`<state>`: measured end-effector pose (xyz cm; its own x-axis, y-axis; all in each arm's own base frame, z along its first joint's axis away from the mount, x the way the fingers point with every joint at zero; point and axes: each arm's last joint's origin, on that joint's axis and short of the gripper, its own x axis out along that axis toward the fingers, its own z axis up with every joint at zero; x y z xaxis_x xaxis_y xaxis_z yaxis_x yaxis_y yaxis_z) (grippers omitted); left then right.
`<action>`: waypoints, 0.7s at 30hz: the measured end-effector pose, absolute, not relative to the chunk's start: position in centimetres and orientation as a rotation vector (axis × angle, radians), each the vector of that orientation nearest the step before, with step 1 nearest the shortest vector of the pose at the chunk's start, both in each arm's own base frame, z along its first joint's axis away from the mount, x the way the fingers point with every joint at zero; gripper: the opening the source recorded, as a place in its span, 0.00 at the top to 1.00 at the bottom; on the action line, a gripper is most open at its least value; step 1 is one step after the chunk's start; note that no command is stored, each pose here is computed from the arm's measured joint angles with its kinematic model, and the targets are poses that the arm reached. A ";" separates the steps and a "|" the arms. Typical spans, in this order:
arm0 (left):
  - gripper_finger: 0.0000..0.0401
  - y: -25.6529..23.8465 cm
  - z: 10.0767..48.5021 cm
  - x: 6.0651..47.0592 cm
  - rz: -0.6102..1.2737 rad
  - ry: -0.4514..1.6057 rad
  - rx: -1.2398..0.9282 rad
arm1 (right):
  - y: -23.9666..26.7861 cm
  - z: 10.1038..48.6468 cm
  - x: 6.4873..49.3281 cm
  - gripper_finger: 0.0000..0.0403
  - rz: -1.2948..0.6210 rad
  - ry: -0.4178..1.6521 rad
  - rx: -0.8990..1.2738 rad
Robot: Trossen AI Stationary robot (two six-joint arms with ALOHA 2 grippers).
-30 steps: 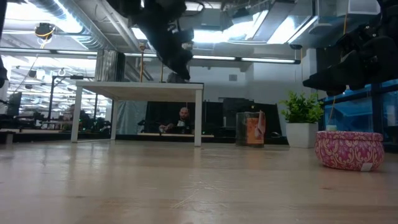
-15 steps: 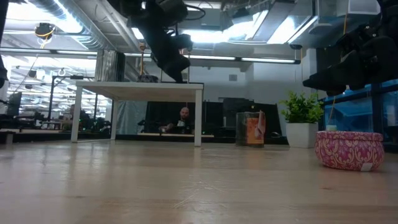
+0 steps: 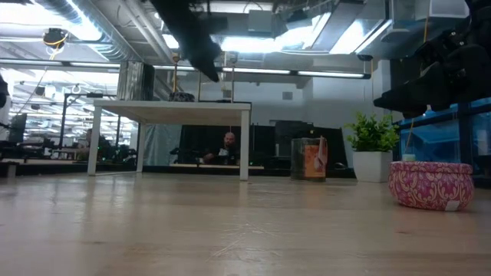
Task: Pick & Place candle stick holders
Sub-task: Put the pink patterned candle on the shelf
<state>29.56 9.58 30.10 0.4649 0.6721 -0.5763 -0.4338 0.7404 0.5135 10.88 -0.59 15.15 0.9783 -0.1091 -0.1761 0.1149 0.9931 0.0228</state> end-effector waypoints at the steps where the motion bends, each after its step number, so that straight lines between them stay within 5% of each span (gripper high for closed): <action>1: 0.99 9.2 30.5 29.4 0.679 0.825 0.304 | -0.6 15.2 10.9 0.54 -0.112 0.175 0.033; 10: 0.99 4.2 30.0 31.0 0.175 0.753 0.305 | -0.6 15.2 10.9 0.54 -0.112 0.175 0.033; 21: 1.00 -3.0 27.5 33.5 0.074 0.719 0.351 | -0.6 15.2 10.9 0.54 -0.113 0.175 0.033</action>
